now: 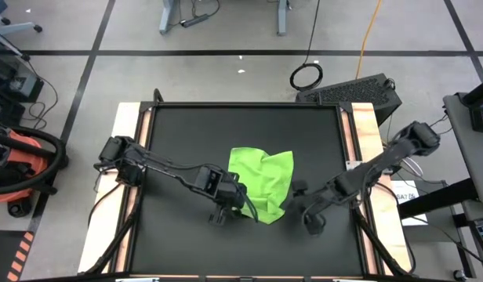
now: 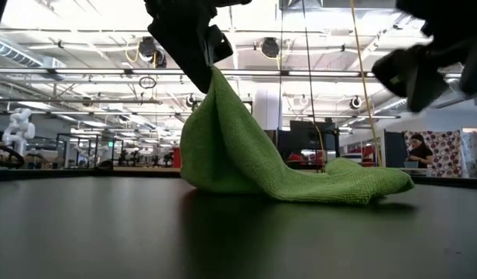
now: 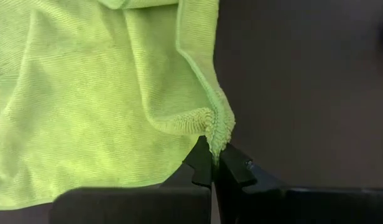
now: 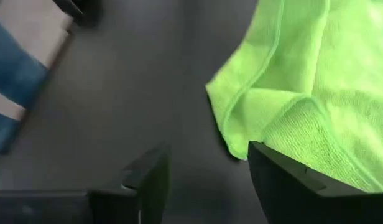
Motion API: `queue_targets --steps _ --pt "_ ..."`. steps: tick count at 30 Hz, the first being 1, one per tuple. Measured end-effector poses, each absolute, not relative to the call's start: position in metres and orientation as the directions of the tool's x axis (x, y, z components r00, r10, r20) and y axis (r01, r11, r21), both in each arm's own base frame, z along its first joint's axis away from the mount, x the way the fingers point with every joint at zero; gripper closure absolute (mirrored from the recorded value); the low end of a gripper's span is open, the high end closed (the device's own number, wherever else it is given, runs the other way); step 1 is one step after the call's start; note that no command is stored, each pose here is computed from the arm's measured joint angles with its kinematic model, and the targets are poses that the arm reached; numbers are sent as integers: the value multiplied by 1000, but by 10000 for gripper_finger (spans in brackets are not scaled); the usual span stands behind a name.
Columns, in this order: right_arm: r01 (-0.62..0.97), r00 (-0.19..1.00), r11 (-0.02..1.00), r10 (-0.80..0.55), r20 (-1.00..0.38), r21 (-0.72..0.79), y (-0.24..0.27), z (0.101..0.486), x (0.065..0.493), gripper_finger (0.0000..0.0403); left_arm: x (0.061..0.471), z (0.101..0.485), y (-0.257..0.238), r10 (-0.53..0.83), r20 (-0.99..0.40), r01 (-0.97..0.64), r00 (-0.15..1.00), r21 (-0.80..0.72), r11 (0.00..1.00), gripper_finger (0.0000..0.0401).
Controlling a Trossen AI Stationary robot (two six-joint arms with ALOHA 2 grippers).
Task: Roll towel
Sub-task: Roll the green towel
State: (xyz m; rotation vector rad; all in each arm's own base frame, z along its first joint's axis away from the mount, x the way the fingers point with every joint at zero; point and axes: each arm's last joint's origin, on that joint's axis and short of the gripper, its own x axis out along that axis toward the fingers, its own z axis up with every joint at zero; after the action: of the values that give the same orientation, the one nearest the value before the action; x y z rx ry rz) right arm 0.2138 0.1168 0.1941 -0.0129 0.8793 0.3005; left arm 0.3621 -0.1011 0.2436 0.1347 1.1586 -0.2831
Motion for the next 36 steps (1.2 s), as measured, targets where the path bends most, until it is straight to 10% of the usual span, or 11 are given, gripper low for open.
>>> queue_targets --steps 22,36 --pt "-202 573 979 100 -813 -22 124 139 243 281 363 244 -99 -156 -917 292 367 -45 955 401" --pt "-191 521 971 224 -824 143 115 140 248 400 363 244 -90 -139 -921 293 365 -28 956 401"
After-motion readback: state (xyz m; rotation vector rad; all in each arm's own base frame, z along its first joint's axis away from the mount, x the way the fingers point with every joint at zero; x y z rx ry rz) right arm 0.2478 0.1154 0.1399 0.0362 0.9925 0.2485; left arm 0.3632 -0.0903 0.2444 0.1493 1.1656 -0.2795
